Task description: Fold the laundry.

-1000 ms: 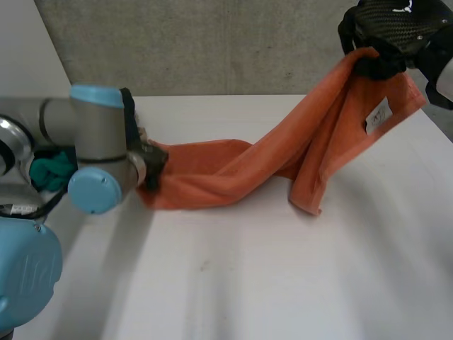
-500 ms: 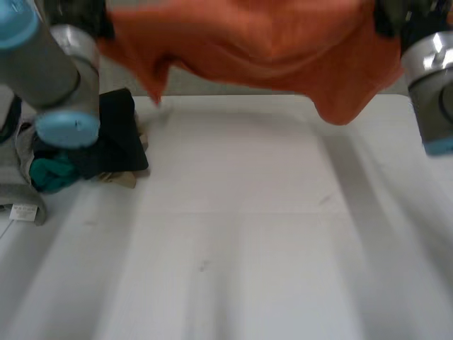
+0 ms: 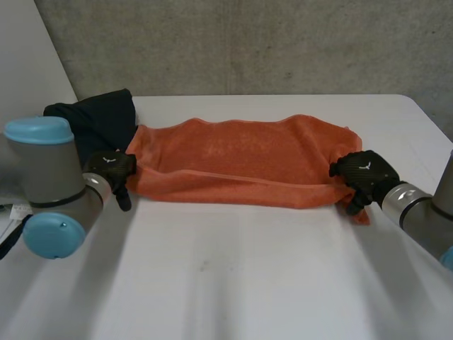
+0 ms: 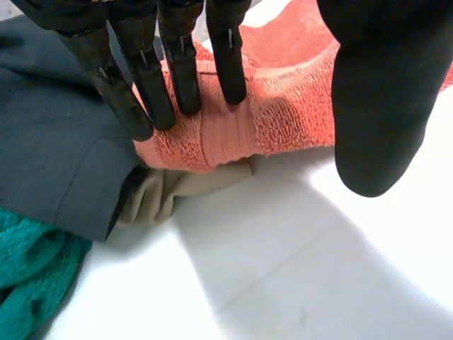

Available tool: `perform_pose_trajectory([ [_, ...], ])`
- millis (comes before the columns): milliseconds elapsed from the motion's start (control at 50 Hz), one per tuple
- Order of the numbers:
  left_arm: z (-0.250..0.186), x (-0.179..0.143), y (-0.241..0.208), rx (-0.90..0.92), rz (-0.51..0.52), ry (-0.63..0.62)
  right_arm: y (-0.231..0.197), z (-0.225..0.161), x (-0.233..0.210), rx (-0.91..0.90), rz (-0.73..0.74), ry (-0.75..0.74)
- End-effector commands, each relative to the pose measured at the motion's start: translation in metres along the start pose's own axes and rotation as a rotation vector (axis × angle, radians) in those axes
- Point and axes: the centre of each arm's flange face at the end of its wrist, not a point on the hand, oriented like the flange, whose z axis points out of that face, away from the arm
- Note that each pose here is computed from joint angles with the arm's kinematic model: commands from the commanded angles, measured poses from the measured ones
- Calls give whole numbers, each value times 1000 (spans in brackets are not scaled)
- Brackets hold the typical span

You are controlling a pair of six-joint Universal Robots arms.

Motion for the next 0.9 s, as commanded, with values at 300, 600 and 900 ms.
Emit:
perform_pose_trajectory([
  [300,-1,-45,-47,60,-17,-41,-21,-28,40,-74,337,136],
  [600,32,-29,-44,24,154,43,7,-15,32,-167,565,110],
  [900,40,-26,-40,26,186,26,19,1,19,-202,583,132],
])
